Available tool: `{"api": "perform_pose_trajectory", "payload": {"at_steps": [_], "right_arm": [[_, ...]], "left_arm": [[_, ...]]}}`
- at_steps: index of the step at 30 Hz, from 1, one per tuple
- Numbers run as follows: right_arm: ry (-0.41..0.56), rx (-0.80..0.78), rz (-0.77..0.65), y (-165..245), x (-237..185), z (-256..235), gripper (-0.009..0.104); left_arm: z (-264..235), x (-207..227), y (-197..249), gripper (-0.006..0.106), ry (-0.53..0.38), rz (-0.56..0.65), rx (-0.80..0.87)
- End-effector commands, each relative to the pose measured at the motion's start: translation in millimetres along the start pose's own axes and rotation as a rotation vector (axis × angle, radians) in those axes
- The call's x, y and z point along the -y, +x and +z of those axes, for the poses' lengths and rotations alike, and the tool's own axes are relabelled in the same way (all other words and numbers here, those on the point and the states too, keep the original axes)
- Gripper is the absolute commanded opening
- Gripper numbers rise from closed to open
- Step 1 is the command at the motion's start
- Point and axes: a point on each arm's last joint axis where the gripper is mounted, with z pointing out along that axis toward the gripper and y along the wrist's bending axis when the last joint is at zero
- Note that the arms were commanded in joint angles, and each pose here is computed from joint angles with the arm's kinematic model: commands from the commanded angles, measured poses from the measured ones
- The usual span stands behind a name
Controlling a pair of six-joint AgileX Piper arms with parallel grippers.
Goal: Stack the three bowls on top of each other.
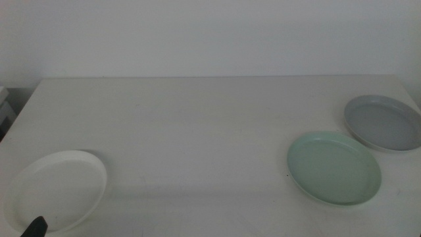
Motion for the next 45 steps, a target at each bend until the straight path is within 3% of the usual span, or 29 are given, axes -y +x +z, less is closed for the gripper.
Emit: {"api": "perform_pose_trajectory", "payload": {"at_steps": [1, 10, 20, 29, 35, 45], "right_arm": [[-0.003, 0.099, 0.010, -17, 0, -6, 0.052], [0.004, 0.066, 0.016, -90, 1, -30, 0.052], [0.003, -0.116, 0.036, -166, 0, -23, 0.052], [0.012, -0.409, 0.103, -225, -2, 8, 0.052], [-0.003, -0.518, 0.111, -244, -5, 44, 0.052], [0.112, -0.675, 0.265, -232, 30, 106, 0.052]], "left_arm": [[-1, 0, -9, 0.095, -0.004, -0.013, 0.093], [-1, 0, -9, 0.095, -0.004, -0.013, 0.093], [-1, 0, -9, 0.095, -0.004, -0.013, 0.093], [-1, 0, -9, 0.095, -0.004, -0.013, 0.093], [-1, 0, -9, 0.095, -0.004, -0.013, 0.093], [-1, 0, -9, 0.095, -0.004, -0.013, 0.093]]}}
